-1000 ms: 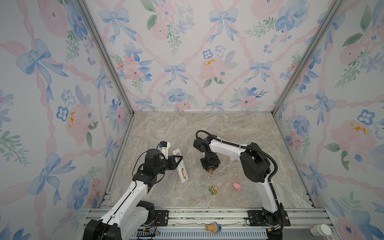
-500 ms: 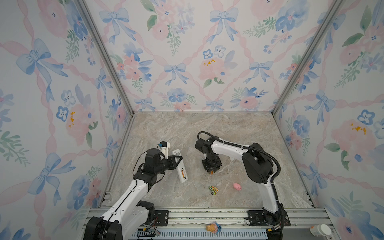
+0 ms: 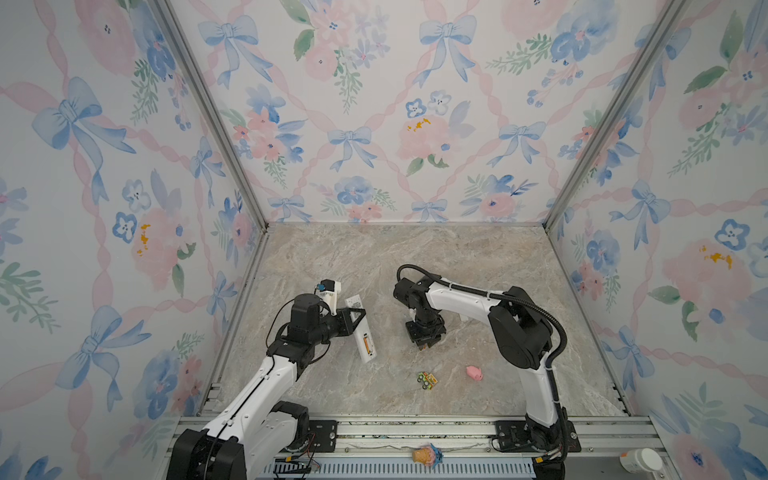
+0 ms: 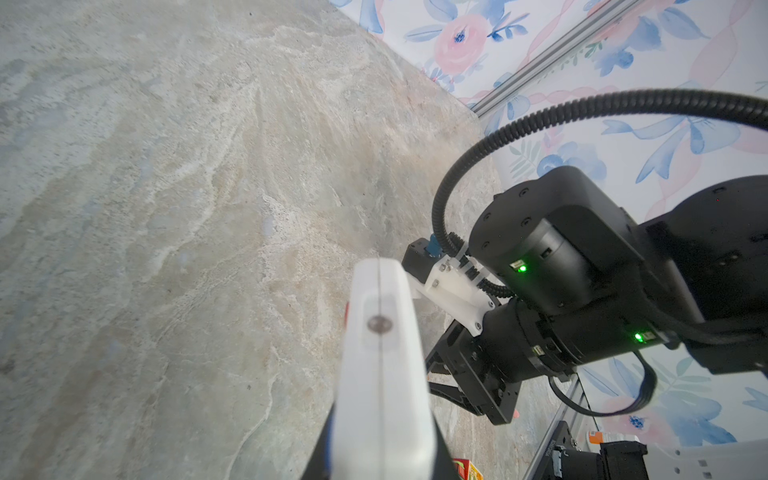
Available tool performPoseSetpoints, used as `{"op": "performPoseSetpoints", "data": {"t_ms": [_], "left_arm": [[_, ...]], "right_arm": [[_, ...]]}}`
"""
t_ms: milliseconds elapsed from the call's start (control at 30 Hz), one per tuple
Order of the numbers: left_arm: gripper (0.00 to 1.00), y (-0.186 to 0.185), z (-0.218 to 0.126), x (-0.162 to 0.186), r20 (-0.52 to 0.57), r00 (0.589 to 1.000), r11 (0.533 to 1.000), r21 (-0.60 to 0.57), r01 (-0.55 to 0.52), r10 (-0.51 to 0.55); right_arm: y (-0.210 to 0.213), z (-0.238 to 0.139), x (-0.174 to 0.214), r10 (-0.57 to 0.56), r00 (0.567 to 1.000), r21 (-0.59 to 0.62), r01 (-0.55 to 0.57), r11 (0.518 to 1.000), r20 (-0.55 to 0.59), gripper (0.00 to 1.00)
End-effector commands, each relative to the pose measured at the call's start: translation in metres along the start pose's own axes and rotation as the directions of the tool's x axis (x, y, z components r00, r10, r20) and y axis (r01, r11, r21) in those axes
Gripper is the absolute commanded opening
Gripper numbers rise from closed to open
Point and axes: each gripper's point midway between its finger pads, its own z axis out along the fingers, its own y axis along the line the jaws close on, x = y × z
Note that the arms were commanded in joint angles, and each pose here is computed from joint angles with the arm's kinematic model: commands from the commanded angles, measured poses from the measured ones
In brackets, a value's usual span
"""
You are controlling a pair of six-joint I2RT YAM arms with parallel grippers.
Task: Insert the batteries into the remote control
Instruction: 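Hold the battery upright in the right gripper and shift toward the remote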
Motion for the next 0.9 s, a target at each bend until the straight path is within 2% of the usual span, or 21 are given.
{"op": "performPoseSetpoints", "data": {"t_ms": [0, 400, 867], "left_arm": [[0.00, -0.015, -0.004, -0.018, 0.042, 0.999, 0.999, 0.039, -0.024, 0.022], [0.00, -0.017, -0.004, -0.020, 0.048, 0.999, 0.999, 0.050, -0.020, 0.017], [0.00, -0.018, -0.007, -0.022, 0.055, 0.998, 0.999, 0.040, -0.029, 0.027]], "right_arm": [[0.000, 0.011, 0.004, -0.008, 1.000, -0.026, 0.007, 1.000, -0.021, 0.29], [-0.003, 0.008, 0.003, -0.036, 0.999, -0.004, 0.036, 0.999, -0.003, 0.24], [0.012, 0.003, -0.003, -0.224, 0.973, 0.009, 0.223, 0.975, 0.059, 0.16]]}}
